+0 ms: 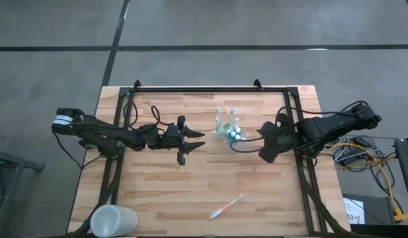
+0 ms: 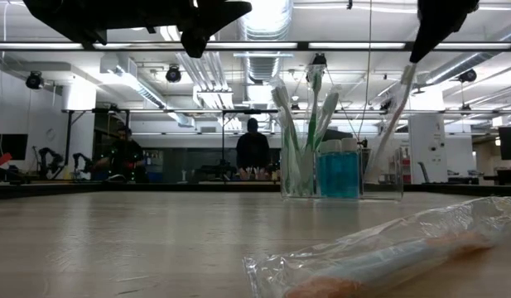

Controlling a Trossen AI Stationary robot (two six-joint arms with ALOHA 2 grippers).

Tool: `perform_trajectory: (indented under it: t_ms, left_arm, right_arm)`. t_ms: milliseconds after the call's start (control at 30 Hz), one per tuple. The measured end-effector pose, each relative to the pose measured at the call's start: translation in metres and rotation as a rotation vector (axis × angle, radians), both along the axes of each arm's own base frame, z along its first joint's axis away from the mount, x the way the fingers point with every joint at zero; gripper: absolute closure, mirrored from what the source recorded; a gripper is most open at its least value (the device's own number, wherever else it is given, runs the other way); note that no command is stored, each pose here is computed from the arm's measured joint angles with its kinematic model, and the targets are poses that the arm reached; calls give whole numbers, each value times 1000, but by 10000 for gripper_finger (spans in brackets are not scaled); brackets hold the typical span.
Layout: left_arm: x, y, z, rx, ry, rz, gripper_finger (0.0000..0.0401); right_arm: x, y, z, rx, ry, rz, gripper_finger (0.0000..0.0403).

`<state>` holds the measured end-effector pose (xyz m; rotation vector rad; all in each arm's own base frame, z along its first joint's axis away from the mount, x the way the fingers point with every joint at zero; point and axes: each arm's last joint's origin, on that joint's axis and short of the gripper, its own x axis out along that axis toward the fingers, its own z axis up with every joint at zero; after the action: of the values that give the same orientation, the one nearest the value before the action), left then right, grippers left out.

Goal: Pick & Place toothbrushing station
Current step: Put the orange toothbrush into the transparent organizer

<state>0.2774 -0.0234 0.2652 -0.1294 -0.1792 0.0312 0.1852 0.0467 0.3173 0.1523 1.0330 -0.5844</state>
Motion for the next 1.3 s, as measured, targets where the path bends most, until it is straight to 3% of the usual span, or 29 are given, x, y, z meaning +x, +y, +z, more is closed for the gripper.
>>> perform_trajectory:
  t_ms: [100,600,1067,1300]
  left_arm:
    - [0,0,0,0,0,0,245]
    - [0,0,0,0,1,0,245]
    - [0,0,0,0,0,0,245]
    - [0,0,0,0,0,1,245]
  right_arm:
    - [4,0,-2,-43,-11,-12,394]
    - [12,-3,-4,-36,-53,-28,394]
    - [18,-1,-27,-22,-72,-5,393]
    - [19,0,-16,-16,-108,-1,349]
